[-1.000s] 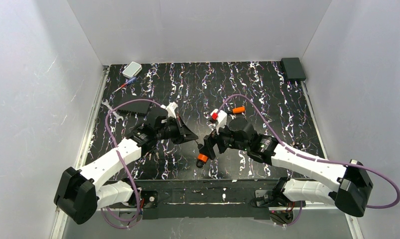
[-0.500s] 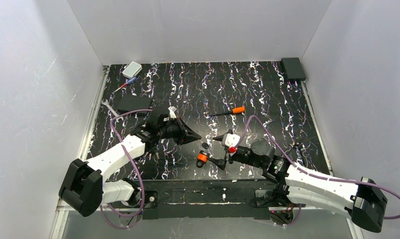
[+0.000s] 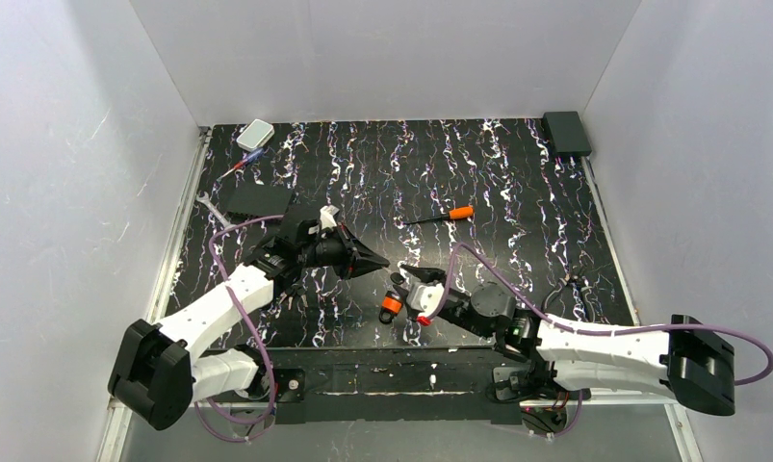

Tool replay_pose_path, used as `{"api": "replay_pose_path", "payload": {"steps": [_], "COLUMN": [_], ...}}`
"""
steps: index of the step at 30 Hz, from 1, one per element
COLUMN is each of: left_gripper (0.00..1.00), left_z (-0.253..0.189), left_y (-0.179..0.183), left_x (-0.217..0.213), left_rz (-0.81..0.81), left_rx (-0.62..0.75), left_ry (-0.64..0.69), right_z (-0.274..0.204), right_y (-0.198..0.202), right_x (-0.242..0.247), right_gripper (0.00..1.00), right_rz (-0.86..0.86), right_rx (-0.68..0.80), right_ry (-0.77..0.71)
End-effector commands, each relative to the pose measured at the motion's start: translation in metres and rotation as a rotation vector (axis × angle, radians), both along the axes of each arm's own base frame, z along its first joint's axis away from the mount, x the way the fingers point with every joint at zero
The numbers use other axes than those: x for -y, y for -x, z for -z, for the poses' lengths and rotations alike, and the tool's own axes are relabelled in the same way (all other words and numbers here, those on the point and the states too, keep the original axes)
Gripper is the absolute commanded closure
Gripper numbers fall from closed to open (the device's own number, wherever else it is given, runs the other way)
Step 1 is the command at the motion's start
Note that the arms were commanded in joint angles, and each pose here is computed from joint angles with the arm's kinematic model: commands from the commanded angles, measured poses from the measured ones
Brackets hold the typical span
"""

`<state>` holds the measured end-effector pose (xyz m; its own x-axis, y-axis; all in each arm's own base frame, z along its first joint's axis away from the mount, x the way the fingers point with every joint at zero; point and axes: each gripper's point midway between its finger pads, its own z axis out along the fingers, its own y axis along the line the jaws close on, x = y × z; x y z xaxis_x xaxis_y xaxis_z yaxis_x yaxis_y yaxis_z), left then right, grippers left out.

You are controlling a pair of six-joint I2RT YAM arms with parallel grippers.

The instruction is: Unlock with the key

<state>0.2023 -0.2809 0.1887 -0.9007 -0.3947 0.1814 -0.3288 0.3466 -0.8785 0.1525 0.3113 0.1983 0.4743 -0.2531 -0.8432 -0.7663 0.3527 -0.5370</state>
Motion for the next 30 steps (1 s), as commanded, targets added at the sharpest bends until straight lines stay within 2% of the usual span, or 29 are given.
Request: {"api": "replay_pose_path", "payload": {"steps": [1, 9, 23, 30], "left_gripper": [1.0, 1.0, 1.0, 1.0], "left_z": [-0.004, 0.002, 0.006, 0.005], "left_y": [0.009, 0.01, 0.009, 0.009], "left_x": [-0.003, -0.003, -0.004, -0.003], "left_rz": [0.018, 0.013, 0.009, 0.014], "left_rx": [-0.011, -0.024, -0.024, -0.027], "left_ry": [0.024, 0.028, 0.019, 0.024], "right_z": [-0.04, -0.044, -0.046, -0.044], "right_y": [-0.015, -0.016, -0.012, -0.015], "right_x": [-0.001, -0.007, -0.019, -0.019], "right_gripper": [0.48, 0.54, 0.57, 0.65], "right_rz": [0.077, 0.071, 0.044, 0.059], "right_rx": [0.121, 0.15, 0.166, 0.18], "right_ry": [-0.079, -0.072, -0.073, -0.058]}}
